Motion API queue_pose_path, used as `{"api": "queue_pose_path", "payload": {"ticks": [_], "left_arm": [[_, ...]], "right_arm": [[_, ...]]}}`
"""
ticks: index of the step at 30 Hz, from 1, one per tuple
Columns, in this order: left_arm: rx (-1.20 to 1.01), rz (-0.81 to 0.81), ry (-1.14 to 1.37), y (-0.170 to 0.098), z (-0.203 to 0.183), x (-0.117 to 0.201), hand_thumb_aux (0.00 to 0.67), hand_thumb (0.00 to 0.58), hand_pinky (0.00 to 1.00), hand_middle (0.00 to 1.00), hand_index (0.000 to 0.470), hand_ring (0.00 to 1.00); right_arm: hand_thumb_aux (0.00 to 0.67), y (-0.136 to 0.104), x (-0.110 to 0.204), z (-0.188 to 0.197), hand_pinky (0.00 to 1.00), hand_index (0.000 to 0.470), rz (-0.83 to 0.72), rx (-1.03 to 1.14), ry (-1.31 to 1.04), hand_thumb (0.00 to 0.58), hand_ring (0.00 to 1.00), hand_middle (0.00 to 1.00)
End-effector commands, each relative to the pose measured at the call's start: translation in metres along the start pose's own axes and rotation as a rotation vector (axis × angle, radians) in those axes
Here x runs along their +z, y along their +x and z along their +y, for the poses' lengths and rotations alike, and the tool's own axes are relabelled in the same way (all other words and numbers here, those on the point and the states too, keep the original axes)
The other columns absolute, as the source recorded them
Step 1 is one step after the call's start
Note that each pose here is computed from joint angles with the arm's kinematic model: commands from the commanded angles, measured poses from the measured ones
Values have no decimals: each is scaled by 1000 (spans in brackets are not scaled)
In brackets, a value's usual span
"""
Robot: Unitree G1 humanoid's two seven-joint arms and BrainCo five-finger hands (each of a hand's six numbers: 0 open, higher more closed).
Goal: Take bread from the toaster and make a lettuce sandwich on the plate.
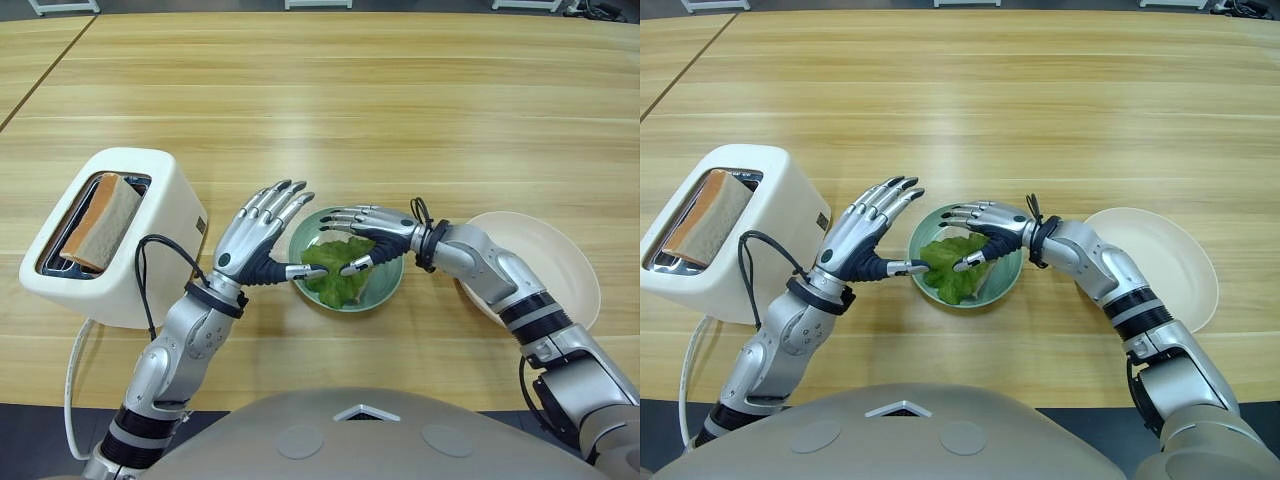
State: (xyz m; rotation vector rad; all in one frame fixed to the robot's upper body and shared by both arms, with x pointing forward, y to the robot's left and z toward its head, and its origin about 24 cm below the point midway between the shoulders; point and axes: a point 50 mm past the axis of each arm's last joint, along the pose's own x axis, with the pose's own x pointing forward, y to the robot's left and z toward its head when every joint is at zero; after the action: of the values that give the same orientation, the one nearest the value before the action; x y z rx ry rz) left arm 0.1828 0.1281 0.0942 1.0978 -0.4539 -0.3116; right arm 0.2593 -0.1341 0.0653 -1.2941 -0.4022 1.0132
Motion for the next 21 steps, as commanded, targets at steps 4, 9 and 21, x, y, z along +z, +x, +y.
{"api": "queue_pose_path", "payload": {"ticks": [4, 9, 21], "left_arm": [[132, 9, -188, -5, 45, -2, 0, 0, 0, 0, 0, 0], [303, 42, 48, -31, 121, -6, 0, 0, 0, 0, 0, 0], [121, 616, 365, -109, 144, -69, 21, 36, 0, 0, 15, 0]], "right_arm": [[0, -31, -8, -31, 0, 0, 76, -126, -46, 0, 0, 0], [0, -53, -7, -34, 0, 0, 111, -225, 11, 0, 0, 0], [0, -84, 10, -27, 0, 0, 87, -386, 175, 0, 0, 0]]}}
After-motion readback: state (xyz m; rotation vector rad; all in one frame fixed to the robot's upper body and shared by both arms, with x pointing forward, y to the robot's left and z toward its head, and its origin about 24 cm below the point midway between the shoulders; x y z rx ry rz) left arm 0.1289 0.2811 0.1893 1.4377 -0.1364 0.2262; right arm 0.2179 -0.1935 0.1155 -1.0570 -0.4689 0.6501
